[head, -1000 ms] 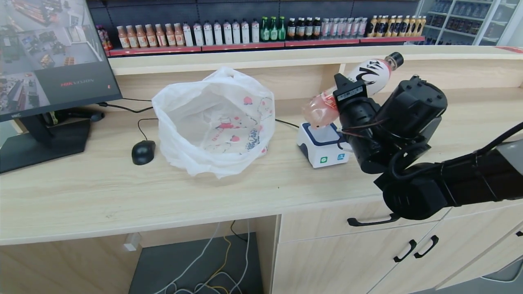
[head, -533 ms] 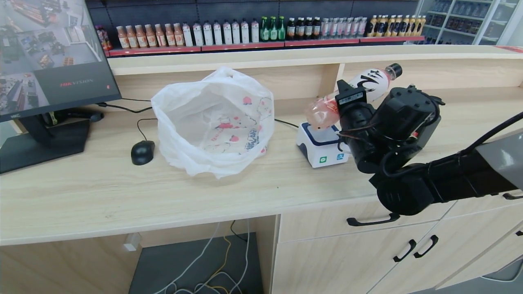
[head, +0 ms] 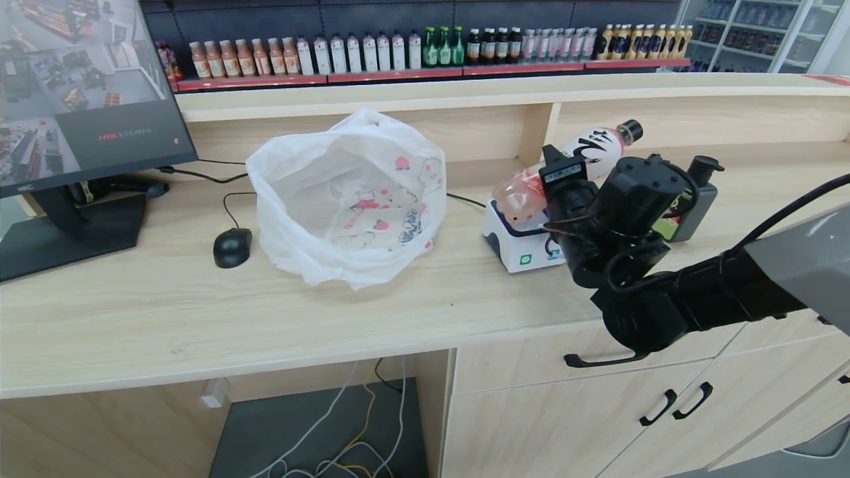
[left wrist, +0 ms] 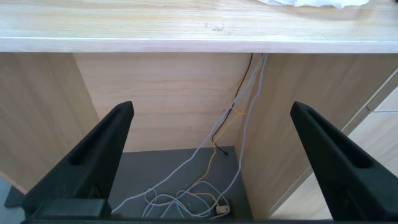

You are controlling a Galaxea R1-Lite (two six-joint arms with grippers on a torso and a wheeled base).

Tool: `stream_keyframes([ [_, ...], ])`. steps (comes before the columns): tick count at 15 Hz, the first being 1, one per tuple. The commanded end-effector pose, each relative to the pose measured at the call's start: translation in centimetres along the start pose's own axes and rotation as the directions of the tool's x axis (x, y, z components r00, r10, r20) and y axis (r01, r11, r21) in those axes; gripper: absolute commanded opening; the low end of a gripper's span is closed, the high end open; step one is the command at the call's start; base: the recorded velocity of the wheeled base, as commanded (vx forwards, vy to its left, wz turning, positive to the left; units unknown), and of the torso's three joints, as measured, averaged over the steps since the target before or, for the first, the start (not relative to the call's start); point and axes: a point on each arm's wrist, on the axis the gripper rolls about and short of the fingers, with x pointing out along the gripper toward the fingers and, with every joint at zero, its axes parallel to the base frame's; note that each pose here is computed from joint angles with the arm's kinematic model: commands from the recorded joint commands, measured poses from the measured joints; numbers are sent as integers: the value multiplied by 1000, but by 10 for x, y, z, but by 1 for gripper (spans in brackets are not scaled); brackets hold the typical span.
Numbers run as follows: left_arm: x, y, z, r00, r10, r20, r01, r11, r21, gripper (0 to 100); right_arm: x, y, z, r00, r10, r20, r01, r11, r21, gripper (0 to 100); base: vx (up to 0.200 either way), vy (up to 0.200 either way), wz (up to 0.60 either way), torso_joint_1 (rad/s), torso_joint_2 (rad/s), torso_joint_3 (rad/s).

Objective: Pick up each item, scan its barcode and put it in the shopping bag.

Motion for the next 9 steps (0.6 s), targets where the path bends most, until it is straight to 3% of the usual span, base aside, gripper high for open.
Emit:
stream_keyframes([
  [1, 0, 0, 0, 1000, 0, 0, 0, 1000, 2, 100, 0, -1, -1, 1000, -2, -3, 2, 1000, -1, 0, 0, 0, 0, 0, 0, 0],
  [9, 0, 0, 0, 1000, 0, 0, 0, 1000, 2, 100, 1, -5, -4, 1000, -9, -8, 9, 1000, -3, 0, 0, 0, 0, 0, 0, 0],
])
